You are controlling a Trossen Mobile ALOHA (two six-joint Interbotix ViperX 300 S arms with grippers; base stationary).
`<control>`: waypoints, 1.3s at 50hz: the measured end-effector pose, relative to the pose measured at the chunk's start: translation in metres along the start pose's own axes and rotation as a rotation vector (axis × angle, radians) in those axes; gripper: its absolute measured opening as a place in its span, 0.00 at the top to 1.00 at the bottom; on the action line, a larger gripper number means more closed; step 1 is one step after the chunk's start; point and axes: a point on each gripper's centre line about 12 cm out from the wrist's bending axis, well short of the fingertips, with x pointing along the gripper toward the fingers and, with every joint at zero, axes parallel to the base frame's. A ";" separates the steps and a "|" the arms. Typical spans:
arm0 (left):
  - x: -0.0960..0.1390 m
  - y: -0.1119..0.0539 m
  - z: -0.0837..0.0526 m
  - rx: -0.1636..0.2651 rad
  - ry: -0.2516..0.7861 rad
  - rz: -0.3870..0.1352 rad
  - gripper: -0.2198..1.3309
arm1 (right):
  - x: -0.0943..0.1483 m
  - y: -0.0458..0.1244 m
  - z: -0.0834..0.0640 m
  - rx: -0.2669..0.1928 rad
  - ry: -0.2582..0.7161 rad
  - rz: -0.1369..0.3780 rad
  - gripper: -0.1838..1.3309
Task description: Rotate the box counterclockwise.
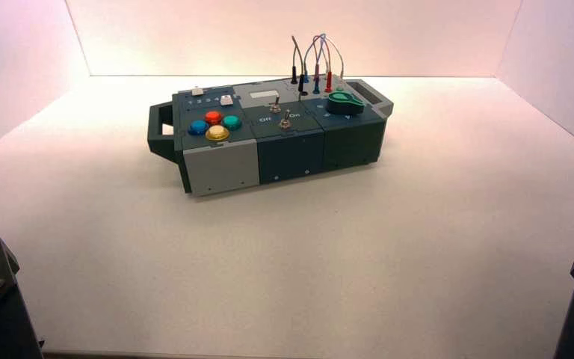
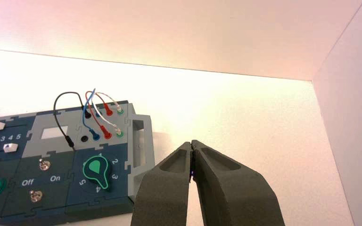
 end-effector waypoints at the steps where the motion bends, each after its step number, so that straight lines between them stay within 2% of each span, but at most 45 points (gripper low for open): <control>1: 0.000 0.001 0.001 -0.001 -0.001 0.001 0.96 | 0.000 0.000 0.000 0.000 0.002 0.000 0.97; 25: 0.000 0.000 0.000 -0.001 0.003 -0.003 0.96 | 0.000 0.000 -0.002 -0.002 0.014 -0.001 0.97; 32: 0.001 -0.005 -0.005 0.000 0.049 -0.048 0.96 | 0.000 0.000 -0.009 0.003 0.101 -0.004 0.97; 42: 0.015 -0.014 -0.006 -0.001 0.179 -0.173 0.96 | 0.002 0.001 -0.014 0.005 0.264 -0.003 0.97; 50: 0.028 -0.016 -0.007 0.014 0.265 -0.232 0.96 | 0.003 0.001 -0.028 -0.037 0.411 0.004 0.97; 54: 0.042 -0.016 -0.008 0.004 0.344 -0.277 0.96 | 0.005 0.007 -0.037 -0.093 0.510 0.033 0.97; 58: 0.054 -0.013 -0.009 -0.011 0.410 -0.298 0.96 | 0.008 0.015 -0.043 -0.137 0.578 0.063 0.97; 65: 0.073 -0.003 -0.012 -0.010 0.491 -0.262 0.96 | 0.013 0.030 -0.055 -0.195 0.677 0.111 0.97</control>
